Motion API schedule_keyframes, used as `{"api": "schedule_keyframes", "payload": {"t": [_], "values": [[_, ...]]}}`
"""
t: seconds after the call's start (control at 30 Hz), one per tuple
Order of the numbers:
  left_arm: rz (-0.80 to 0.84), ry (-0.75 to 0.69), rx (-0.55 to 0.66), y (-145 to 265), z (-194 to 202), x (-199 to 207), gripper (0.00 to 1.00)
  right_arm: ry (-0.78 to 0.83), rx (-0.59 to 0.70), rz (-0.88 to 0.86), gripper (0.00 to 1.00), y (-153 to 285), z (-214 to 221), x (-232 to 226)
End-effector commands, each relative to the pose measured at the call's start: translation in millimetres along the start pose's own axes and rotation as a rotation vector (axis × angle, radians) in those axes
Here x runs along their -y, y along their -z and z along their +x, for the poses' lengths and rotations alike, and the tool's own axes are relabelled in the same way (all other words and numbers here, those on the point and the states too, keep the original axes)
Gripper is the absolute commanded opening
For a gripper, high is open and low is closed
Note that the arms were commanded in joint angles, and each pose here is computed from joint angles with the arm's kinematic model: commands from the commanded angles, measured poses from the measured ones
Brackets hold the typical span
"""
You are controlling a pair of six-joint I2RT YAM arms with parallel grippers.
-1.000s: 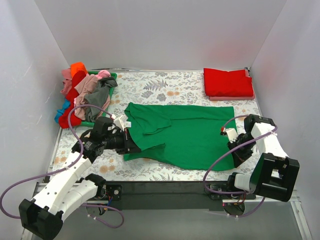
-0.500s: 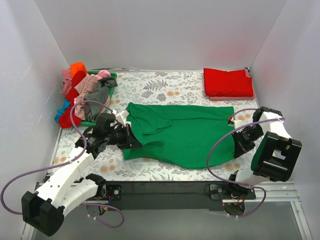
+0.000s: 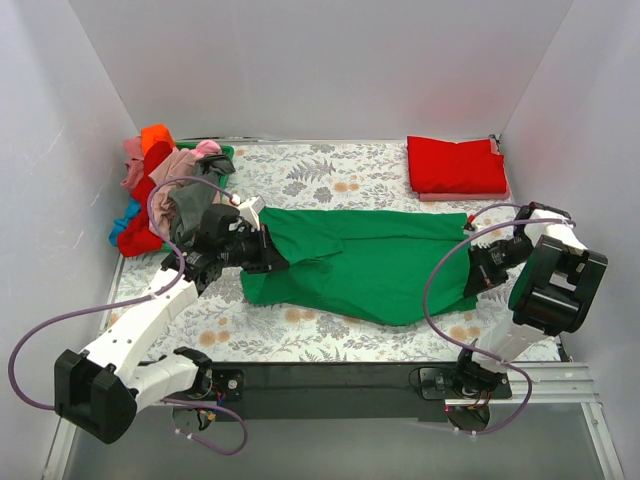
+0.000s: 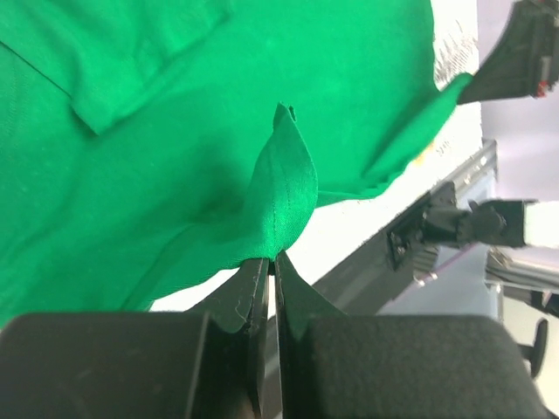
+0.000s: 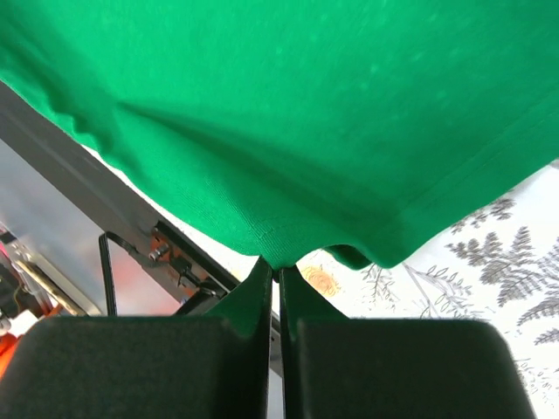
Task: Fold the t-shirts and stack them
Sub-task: Fold the tshirt
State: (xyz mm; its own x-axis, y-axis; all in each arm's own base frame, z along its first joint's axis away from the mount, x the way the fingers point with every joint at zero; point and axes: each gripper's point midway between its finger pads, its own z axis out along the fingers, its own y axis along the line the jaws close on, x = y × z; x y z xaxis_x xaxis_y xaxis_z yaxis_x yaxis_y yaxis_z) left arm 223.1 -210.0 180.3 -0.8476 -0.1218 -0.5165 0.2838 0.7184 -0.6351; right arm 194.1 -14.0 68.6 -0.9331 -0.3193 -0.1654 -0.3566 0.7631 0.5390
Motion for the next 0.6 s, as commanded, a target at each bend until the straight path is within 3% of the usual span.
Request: {"api": "schedule_keyframes", "payload": {"t": [0.0,0.27,0.57], "values": [[-0.024,-0.045,0.085,1,-27,2,0.0,0.015,0.071,-0.02,0.01,7,-16,4],[-0.08,-0.033,0.16,4,-45,-5,0.0,-0.037,0.11,-0.023,0.01,8,-13,17],[-0.037,-0.009,0.24,5,-56,2,0.0,-0.076,0.148,-0.076,0.01,1,-9,11]]}}
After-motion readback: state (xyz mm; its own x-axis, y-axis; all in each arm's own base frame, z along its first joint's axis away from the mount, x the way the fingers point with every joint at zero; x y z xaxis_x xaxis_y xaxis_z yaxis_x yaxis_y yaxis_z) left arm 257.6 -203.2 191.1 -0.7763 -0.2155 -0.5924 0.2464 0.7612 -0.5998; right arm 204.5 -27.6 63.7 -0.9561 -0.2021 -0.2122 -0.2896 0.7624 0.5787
